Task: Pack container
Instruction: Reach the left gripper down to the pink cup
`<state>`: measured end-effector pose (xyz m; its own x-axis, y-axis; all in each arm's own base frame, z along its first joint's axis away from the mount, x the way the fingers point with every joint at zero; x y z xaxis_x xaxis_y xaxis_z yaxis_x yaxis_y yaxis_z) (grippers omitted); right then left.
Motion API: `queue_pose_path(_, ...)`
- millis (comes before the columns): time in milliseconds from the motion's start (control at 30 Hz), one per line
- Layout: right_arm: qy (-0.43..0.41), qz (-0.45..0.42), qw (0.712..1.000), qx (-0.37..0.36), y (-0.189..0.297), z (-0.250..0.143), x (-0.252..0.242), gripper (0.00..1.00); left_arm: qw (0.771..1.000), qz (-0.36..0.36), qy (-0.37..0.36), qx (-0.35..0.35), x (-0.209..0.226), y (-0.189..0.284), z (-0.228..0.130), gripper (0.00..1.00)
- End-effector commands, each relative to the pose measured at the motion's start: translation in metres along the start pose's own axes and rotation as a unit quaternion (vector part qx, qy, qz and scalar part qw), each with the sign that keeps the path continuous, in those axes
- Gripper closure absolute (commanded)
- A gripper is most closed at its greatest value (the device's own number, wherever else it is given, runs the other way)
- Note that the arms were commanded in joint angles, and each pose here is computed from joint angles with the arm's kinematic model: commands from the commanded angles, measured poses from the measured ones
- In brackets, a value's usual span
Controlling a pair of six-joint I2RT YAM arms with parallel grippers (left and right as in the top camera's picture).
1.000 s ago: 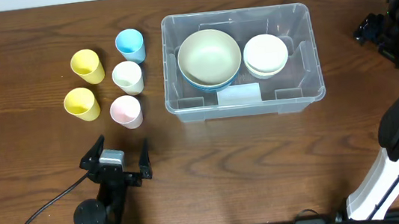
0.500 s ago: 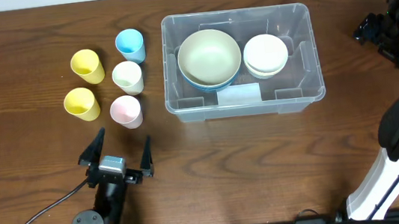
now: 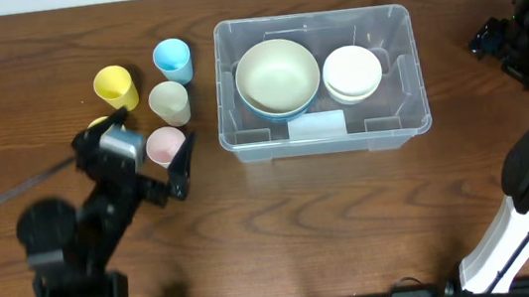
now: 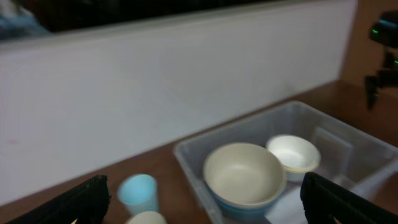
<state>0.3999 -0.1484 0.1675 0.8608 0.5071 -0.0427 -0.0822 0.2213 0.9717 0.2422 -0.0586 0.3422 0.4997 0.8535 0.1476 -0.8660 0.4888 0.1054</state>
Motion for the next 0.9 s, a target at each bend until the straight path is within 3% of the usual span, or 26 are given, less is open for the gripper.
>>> queue_pose_path(0,-0.007,-0.007,1.0,-0.006,0.001,0.002,-0.004,0.01,0.994,0.008,0.101,0.051,0.015,-0.019,-0.018,0.02)
queue_pose_path(100,-0.007,-0.007,1.0,-0.006,0.001,0.002,-0.004,0.01,0.958,0.091,0.228,0.146,0.043,-0.026,-0.047,0.02)
queue_pose_path(233,-0.007,-0.007,1.0,-0.006,0.001,0.002,-0.004,0.01,0.922,0.12,0.271,0.25,0.062,-0.038,-0.072,0.02)
queue_pose_path(533,-0.007,-0.007,1.0,-0.006,0.001,0.002,-0.004,0.01,0.867,0.091,0.338,0.355,0.06,-0.067,-0.137,0.02)
queue_pose_path(667,-0.008,-0.007,1.0,-0.006,0.001,0.002,-0.004,0.01,0.816,0.161,0.39,0.395,0.07,-0.068,-0.169,0.02)
queue_pose_path(867,-0.007,-0.007,1.0,-0.006,0.001,0.002,-0.004,0.01,0.787,0.192,0.394,0.433,0.075,-0.067,-0.196,0.02)
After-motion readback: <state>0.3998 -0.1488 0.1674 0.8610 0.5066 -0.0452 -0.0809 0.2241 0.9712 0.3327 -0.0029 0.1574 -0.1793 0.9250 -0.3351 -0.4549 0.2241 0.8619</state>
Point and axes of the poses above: each gripper's point midway between its finger pads, its own y axis back along the fingers, its own x axis along the line the jaws close on, z = x × y, the point moved 4 cm from there along y, back along the fingers, and after that the axes turned 6 degrees about -y, right-handed, at the moved point
